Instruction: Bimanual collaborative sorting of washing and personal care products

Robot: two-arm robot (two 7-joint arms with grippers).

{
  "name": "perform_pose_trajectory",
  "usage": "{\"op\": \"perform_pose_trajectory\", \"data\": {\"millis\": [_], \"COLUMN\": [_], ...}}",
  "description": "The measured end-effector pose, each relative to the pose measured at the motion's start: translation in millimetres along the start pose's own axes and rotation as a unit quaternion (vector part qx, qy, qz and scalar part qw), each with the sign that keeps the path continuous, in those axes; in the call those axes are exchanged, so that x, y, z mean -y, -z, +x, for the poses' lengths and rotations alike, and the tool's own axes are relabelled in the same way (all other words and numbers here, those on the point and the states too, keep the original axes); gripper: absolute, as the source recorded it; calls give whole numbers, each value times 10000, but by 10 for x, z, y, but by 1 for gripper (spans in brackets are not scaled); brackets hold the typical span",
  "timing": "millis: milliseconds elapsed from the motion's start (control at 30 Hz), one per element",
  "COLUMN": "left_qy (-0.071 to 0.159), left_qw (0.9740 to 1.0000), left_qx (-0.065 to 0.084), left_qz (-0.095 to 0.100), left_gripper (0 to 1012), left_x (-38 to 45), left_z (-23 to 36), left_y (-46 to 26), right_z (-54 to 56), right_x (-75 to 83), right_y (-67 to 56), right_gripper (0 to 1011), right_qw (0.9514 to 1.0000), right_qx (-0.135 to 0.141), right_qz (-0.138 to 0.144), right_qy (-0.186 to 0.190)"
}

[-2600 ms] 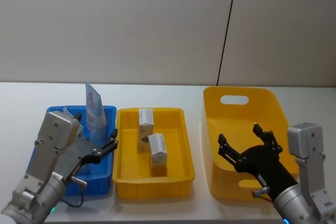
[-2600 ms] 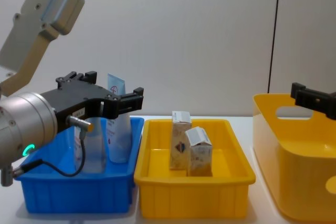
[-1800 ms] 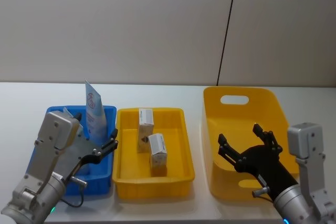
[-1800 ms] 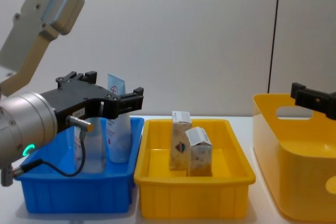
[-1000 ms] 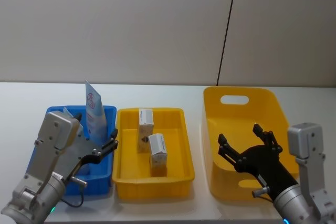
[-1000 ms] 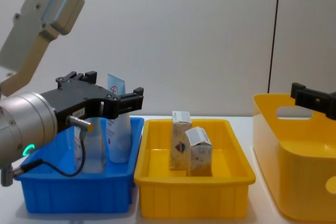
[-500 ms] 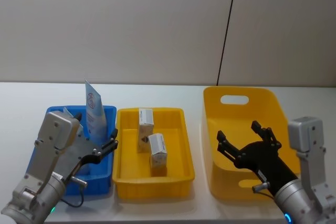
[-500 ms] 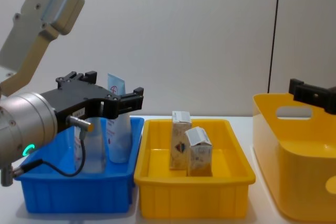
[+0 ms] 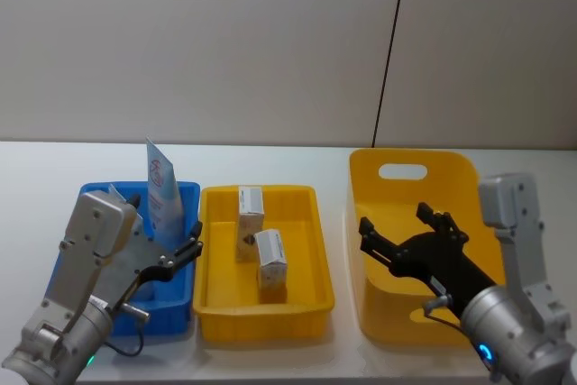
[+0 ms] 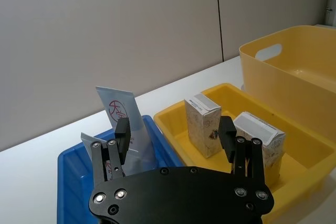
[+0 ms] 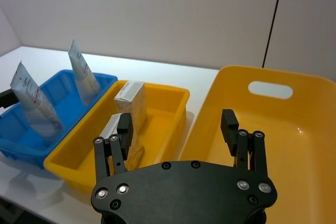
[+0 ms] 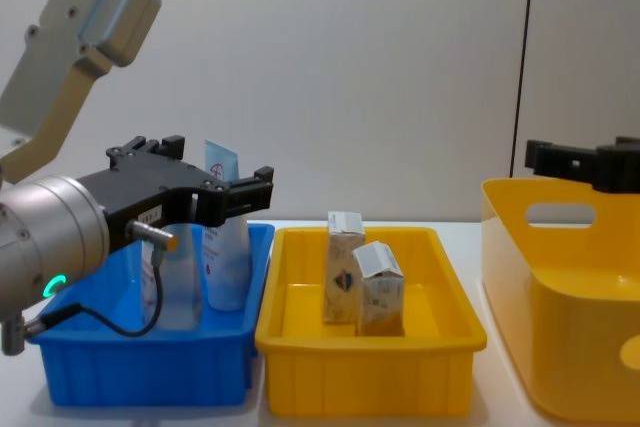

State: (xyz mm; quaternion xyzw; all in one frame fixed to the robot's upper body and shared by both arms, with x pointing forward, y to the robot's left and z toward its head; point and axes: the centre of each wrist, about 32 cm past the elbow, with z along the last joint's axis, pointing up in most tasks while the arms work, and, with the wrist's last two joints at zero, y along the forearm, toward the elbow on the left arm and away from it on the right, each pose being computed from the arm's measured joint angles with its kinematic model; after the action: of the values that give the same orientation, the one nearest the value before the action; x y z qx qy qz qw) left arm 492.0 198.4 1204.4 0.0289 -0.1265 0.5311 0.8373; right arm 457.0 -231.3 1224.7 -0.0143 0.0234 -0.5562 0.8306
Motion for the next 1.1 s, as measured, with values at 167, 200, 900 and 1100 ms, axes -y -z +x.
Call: {"op": "perform_pose_trajectory", "data": {"millis": [167,200,900,1100], "left_qy": [0,0,1,1], "left_qw": [10000,10000,10000,10000], "left_qx": [0,0,0,0], "left_qz": [0,0,0,0], "left_gripper": [1001,1001,1001,1001], "left_x": [0,0,0,0], "left_z": [0,0,0,0], "left_y": [0,0,0,0], "right_z": [-42,-60,-231,-276], "right_x": [-65,-94,-584,-692], "right_y": [-81,-113,-228,-191], "right_gripper": [1002,1002,1002,1003], "right_qw": [9998,9996,9945,9928], "right_qx": [-40,-48,247,330], "right_qz": [-215,-288,-1001,-1122], "right_qy": [-2,-4,-163,-245]}}
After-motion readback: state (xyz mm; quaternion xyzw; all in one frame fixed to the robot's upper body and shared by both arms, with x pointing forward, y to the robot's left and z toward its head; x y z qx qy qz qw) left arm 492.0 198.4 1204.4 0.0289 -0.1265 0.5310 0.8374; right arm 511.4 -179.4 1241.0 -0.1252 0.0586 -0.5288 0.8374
